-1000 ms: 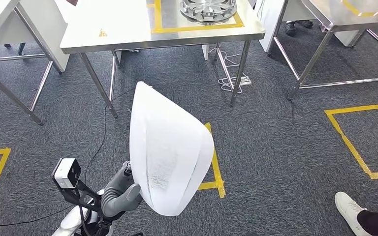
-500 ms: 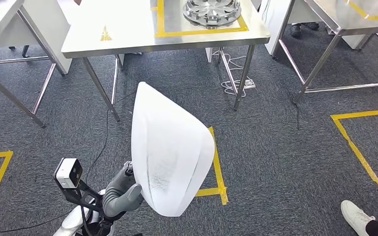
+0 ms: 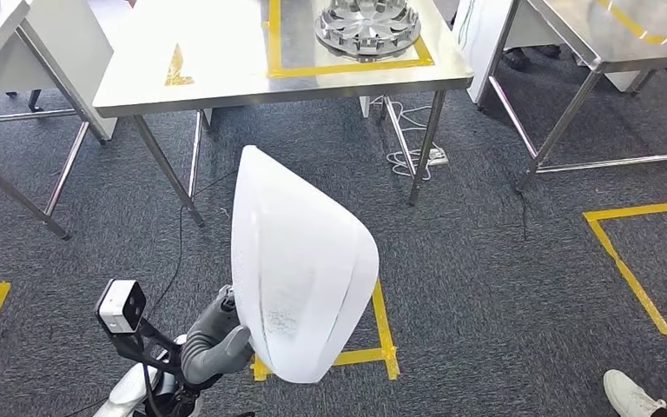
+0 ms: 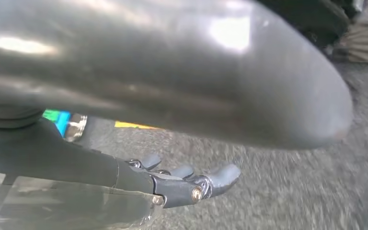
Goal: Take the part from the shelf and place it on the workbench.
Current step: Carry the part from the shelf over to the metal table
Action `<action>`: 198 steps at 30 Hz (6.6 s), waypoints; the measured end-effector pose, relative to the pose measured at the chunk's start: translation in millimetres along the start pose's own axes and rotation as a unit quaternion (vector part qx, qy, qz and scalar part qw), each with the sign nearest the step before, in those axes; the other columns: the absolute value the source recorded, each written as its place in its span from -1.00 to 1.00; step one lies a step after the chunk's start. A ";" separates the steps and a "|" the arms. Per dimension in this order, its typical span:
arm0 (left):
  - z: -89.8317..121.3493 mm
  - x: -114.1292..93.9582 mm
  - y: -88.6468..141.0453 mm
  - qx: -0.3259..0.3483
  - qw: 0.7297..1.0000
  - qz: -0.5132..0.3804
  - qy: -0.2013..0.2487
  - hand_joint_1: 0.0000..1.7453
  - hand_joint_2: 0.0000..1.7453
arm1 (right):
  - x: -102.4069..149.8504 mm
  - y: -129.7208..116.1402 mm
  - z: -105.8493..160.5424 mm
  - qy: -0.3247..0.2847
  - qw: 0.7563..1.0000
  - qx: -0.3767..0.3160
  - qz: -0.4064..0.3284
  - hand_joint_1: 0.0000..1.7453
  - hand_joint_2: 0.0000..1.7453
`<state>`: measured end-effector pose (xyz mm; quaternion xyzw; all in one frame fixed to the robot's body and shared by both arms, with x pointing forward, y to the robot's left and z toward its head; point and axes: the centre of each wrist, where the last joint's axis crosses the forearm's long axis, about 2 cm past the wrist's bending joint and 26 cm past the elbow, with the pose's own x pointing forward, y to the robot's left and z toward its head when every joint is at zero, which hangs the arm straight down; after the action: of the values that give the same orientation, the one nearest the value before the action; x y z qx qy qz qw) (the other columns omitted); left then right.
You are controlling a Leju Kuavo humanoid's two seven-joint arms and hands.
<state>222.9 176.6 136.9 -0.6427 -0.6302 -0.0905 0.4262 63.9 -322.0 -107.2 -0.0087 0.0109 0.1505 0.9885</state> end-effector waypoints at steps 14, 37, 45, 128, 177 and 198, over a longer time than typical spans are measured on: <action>-1.2 -1.3 -1.0 0.002 1.000 0.001 -0.002 1.00 1.00 | -1.7 -8.3 0.5 0.001 1.000 -0.003 0.003 -1.00 -1.00; -5.3 -0.1 -0.9 -0.007 1.000 -0.002 -0.002 1.00 1.00 | 2.9 -8.8 1.2 -0.006 1.000 -0.005 0.017 -1.00 -1.00; -4.0 -1.3 -2.0 -0.003 1.000 -0.002 -0.003 1.00 1.00 | -2.2 -11.3 0.7 -0.008 1.000 -0.009 0.012 -1.00 -1.00; -9.4 1.7 -2.6 -0.016 1.000 -0.001 -0.010 1.00 1.00 | -11.0 -13.6 -0.3 -0.007 1.000 -0.008 -0.001 -1.00 -1.00; 2.7 2.9 -2.0 0.000 1.000 -0.013 -0.016 1.00 1.00 | -2.6 -7.6 0.4 -0.012 1.000 -0.012 0.005 -1.00 -1.00; 0.2 9.7 2.8 0.020 0.998 -0.067 -0.007 1.00 1.00 | -23.1 3.3 -3.2 -0.010 1.000 0.003 -0.014 -1.00 -1.00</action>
<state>227.1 184.2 141.8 -0.5910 -0.6765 -0.1022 0.4273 40.8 -325.8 -109.9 -0.0043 0.0018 0.1370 0.9906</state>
